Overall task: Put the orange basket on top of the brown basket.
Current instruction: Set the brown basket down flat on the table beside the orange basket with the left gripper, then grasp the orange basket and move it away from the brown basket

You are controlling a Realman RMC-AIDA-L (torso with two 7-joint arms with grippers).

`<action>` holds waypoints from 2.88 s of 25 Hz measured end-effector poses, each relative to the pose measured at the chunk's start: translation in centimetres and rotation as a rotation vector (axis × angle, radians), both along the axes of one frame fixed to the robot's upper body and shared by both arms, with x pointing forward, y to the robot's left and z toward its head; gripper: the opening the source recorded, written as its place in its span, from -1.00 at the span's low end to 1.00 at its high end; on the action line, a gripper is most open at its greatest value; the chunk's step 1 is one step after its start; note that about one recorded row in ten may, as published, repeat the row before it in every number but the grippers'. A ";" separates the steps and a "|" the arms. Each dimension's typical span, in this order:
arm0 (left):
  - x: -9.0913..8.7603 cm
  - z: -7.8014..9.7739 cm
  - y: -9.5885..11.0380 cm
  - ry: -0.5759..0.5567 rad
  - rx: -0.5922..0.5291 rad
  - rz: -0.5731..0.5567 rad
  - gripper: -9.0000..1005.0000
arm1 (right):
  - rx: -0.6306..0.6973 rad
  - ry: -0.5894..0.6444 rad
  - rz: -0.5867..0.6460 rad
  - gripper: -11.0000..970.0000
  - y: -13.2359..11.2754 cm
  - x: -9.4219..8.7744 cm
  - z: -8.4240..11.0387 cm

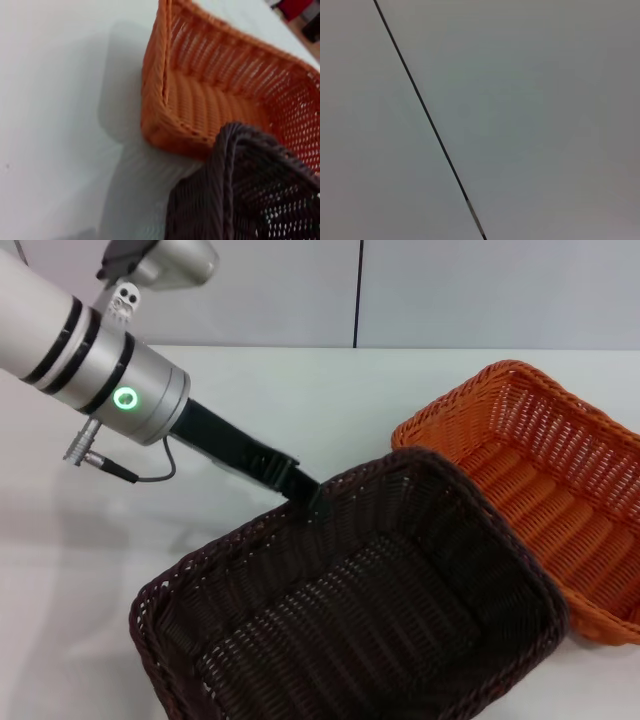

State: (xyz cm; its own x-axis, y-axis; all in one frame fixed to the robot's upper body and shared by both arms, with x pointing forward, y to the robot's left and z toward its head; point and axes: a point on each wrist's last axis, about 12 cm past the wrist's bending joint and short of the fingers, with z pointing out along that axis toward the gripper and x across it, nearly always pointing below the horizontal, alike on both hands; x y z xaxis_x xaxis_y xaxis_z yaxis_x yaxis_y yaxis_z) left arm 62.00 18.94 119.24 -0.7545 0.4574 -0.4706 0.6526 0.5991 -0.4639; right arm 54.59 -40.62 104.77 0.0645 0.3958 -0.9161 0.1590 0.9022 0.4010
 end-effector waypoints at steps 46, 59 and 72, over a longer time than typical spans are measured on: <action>0.0 -1.2 1.4 -0.089 -0.131 -0.079 0.71 | 0.289 1.093 0.904 0.59 -3.6 -3.0 15.4; 0.0 -1.3 0.2 -0.095 -0.103 -0.122 0.71 | 0.401 1.108 0.870 0.58 -3.6 -3.2 12.4; -0.1 -2.1 -0.4 -0.095 -0.097 -0.122 0.71 | 0.374 1.070 0.831 0.57 -2.7 -1.1 10.8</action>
State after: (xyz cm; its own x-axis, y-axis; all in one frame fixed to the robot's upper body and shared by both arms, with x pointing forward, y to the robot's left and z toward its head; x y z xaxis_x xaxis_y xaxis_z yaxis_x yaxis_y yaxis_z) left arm 61.89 18.58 117.17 -0.6466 0.4915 -0.5834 0.7610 0.4685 -0.4487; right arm 53.47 -43.31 115.58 -0.9578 0.2014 -0.2052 0.0163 0.7506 0.6606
